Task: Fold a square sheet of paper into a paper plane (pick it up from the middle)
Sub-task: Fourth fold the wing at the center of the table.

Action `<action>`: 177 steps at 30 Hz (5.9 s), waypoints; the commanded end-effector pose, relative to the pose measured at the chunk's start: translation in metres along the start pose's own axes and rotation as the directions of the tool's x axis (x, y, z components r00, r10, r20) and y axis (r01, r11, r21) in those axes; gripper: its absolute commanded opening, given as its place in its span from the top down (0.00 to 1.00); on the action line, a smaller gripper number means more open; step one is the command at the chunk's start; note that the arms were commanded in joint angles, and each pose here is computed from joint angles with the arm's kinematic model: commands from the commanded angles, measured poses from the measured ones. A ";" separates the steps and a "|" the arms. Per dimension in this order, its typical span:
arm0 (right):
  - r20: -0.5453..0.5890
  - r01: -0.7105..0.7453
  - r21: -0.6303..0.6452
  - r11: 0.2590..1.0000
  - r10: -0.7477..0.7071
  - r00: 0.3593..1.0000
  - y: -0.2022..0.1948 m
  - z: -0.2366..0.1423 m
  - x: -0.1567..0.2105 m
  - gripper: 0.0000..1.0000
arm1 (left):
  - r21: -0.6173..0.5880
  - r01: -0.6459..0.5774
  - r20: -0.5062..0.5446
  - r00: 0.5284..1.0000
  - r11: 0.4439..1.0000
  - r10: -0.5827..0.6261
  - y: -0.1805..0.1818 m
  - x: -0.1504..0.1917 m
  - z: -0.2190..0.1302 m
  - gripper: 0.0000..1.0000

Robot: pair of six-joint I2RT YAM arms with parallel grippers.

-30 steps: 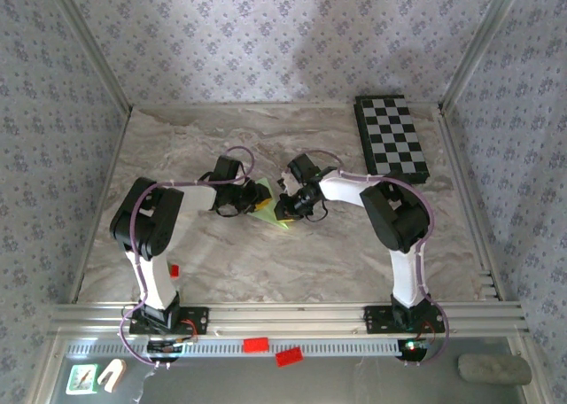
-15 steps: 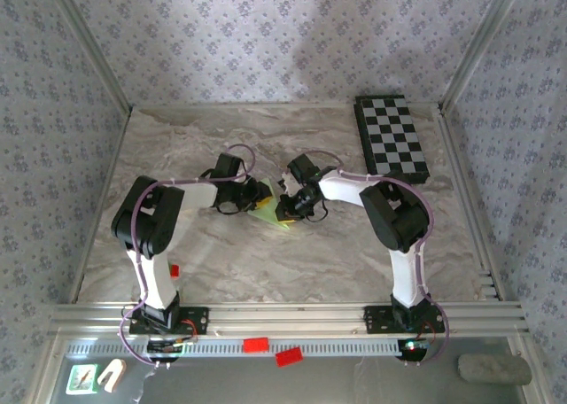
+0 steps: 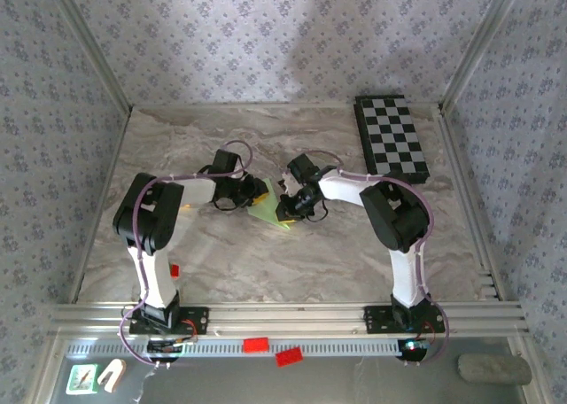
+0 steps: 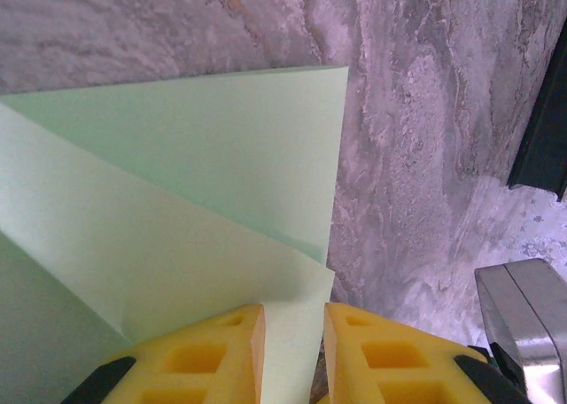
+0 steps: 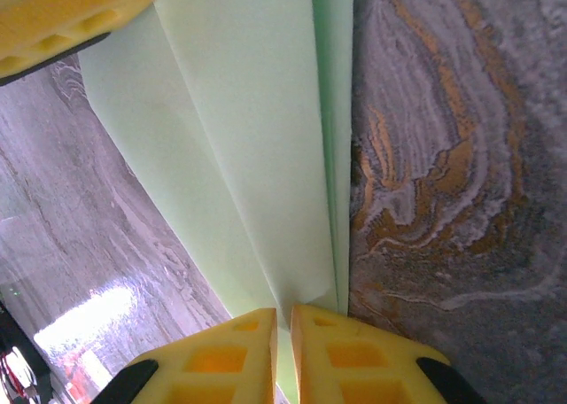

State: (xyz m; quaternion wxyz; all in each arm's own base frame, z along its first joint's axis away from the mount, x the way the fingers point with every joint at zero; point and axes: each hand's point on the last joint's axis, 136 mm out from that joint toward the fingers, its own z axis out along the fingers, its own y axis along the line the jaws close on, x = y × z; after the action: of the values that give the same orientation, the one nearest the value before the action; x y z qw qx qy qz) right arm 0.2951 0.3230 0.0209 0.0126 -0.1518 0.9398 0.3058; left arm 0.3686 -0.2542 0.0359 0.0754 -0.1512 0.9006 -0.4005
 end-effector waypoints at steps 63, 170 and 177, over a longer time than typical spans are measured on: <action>-0.106 -0.081 0.183 0.980 0.101 0.989 -0.050 0.017 0.029 0.86 | -0.124 -0.071 0.012 0.997 0.990 0.073 0.000 -0.008 -0.002 0.81; -0.152 -0.081 0.175 0.981 0.108 0.982 -0.050 -0.012 0.064 0.92 | -0.495 0.054 -0.062 0.993 0.867 -0.097 0.101 0.019 0.010 0.91; -0.150 -0.086 0.178 0.980 0.113 0.982 -0.054 -0.005 0.063 0.92 | -0.491 0.054 -0.064 0.993 0.870 -0.098 0.100 0.019 0.010 0.91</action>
State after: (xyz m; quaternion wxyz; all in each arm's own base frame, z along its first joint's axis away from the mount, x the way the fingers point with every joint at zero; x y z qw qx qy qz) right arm 0.2859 0.2960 0.0180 0.0105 -0.1565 0.9479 0.2775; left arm 0.3694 -0.2437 0.0171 0.0412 -0.1506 0.9455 -0.2859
